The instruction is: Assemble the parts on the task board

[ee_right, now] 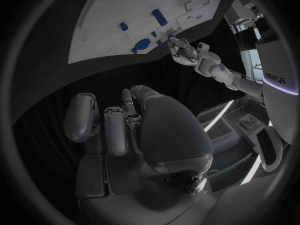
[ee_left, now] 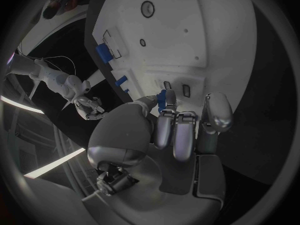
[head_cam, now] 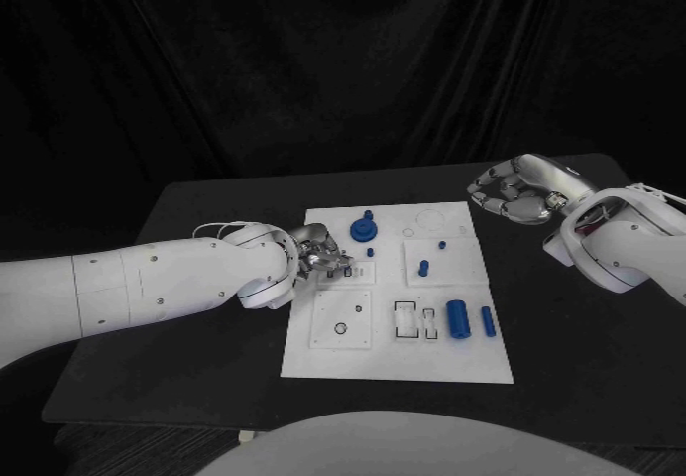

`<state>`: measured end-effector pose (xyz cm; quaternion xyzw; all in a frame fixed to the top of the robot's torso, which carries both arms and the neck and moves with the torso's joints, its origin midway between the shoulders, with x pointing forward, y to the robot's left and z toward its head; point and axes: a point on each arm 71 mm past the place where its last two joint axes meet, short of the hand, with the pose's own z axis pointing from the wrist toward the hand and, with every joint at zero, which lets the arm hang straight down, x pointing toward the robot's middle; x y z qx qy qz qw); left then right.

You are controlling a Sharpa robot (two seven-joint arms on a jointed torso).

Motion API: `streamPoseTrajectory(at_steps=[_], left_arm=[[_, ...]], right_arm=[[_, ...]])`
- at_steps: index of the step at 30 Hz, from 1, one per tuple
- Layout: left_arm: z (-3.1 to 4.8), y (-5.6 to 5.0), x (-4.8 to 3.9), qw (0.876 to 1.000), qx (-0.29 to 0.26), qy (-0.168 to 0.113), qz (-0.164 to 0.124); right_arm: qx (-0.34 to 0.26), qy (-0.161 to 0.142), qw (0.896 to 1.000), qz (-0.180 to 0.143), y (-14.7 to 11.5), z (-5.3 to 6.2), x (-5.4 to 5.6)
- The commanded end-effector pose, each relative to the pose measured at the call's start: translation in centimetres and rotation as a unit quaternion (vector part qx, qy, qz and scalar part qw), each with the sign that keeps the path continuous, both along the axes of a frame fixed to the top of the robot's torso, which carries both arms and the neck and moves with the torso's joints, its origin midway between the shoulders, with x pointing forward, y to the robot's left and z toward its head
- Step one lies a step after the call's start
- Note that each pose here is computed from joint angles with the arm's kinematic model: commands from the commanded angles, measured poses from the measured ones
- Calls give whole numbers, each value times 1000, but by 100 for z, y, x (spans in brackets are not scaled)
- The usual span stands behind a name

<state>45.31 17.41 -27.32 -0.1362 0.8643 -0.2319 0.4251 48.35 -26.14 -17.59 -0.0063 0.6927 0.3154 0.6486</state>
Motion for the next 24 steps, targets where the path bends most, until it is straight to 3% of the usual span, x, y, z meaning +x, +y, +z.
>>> streamPoseTrajectory(at_steps=[1,24], left_arm=[[-36,0,-18,1000,8,6,2],[-86,-20,-34,1000,4,7,-2]], right_arm=[[-1,2,1000,-7,-19,-9,-1],[-2,3,1000,-6,-19,-17,0]])
